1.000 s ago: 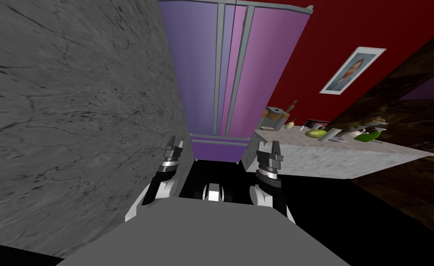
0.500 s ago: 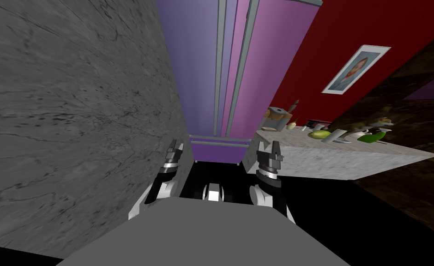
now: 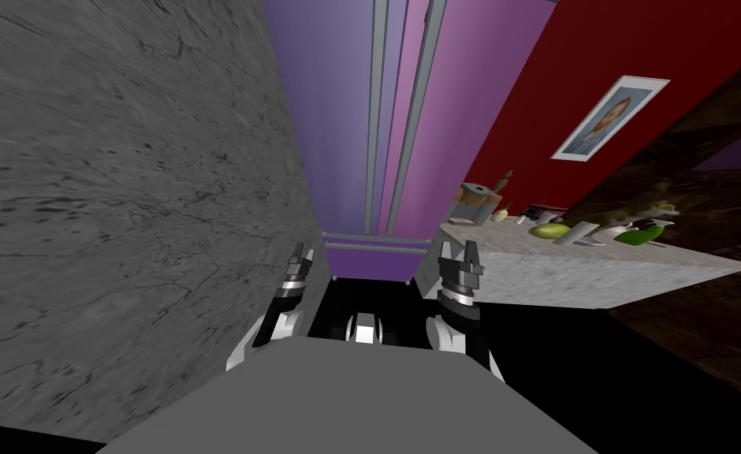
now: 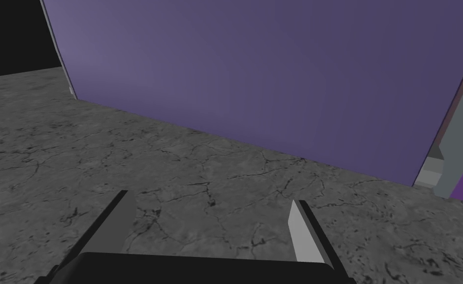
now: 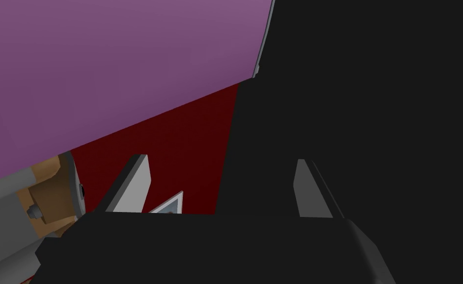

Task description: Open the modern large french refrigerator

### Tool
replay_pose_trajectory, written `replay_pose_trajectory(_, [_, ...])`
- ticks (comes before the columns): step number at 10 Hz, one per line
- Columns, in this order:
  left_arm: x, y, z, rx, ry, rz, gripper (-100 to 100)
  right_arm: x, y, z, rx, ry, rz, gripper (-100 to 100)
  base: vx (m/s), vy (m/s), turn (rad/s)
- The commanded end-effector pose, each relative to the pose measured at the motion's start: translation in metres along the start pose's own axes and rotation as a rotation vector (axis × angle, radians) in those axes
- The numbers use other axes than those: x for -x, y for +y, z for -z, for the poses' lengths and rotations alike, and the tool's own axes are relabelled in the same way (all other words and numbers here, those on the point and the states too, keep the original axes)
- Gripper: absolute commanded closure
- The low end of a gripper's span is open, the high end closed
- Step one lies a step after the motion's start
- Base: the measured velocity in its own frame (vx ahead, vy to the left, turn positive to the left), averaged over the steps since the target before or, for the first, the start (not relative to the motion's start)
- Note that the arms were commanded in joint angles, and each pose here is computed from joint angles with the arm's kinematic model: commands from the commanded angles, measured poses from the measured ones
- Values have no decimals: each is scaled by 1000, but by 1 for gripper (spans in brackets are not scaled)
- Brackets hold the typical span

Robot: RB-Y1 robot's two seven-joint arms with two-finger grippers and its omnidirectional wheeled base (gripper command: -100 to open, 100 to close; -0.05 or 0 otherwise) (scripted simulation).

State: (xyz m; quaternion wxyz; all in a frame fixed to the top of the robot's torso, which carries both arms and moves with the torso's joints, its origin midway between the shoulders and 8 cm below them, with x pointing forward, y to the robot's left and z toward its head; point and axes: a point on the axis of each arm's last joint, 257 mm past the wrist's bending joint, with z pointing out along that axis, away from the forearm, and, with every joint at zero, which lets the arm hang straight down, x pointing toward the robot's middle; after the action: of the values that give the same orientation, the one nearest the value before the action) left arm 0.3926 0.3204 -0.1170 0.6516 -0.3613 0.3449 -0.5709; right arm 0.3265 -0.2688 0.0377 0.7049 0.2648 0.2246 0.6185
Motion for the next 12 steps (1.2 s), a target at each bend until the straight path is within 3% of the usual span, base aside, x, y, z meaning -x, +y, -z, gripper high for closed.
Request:
replay_pose_trajectory(1, [4,17,9,22,-2,-10,-100,0,0,0,0,0,0,0,60,16,-8])
replay_pose_trajectory(12, [19,84,47,102,6,-68,-100,0,0,0,0,0,0,0,74,16,-13])
